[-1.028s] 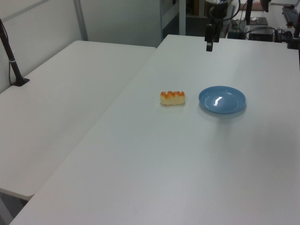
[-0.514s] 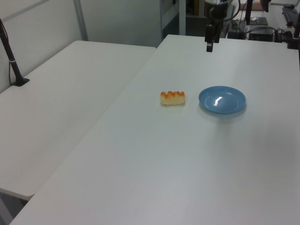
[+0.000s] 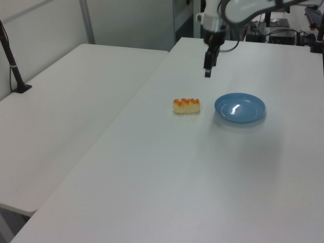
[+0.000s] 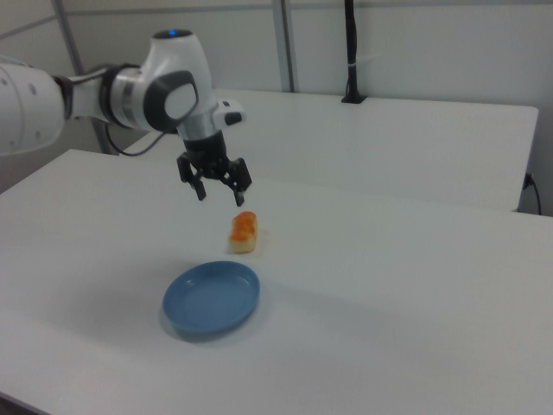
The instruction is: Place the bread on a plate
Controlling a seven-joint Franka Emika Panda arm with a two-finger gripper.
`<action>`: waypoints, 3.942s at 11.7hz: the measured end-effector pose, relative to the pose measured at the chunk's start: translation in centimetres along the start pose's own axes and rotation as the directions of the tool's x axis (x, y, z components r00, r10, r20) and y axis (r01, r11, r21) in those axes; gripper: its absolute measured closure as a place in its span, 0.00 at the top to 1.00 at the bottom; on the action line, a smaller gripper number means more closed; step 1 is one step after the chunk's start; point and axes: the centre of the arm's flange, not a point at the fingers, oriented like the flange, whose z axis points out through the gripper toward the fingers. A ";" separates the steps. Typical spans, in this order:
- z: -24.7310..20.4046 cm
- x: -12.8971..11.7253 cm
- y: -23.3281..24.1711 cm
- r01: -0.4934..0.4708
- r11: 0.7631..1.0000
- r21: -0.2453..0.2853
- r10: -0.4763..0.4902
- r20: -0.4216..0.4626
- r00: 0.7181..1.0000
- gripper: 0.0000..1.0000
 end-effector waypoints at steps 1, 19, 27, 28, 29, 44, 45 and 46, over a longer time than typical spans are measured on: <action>2.5 1.4 0.0 0.005 1.000 -0.008 -0.005 -0.014 1.000 1.00; 13.1 7.2 -2.8 0.058 0.996 -0.063 -0.065 -0.123 0.990 0.17; 2.8 -3.5 2.1 0.195 0.981 -0.011 -0.195 0.037 0.980 0.20; 3.0 -5.6 2.3 0.199 0.980 0.006 -0.199 0.064 0.978 0.22; 3.4 -6.9 2.5 0.194 0.981 0.016 -0.195 0.082 0.977 0.23; 7.1 -9.6 4.0 0.194 0.981 0.006 -0.192 0.184 0.964 1.00; 5.1 -8.8 4.1 0.178 0.984 -0.002 -0.175 0.169 0.970 1.00; 1.7 -7.4 4.2 0.122 0.992 -0.016 -0.119 0.130 0.984 1.00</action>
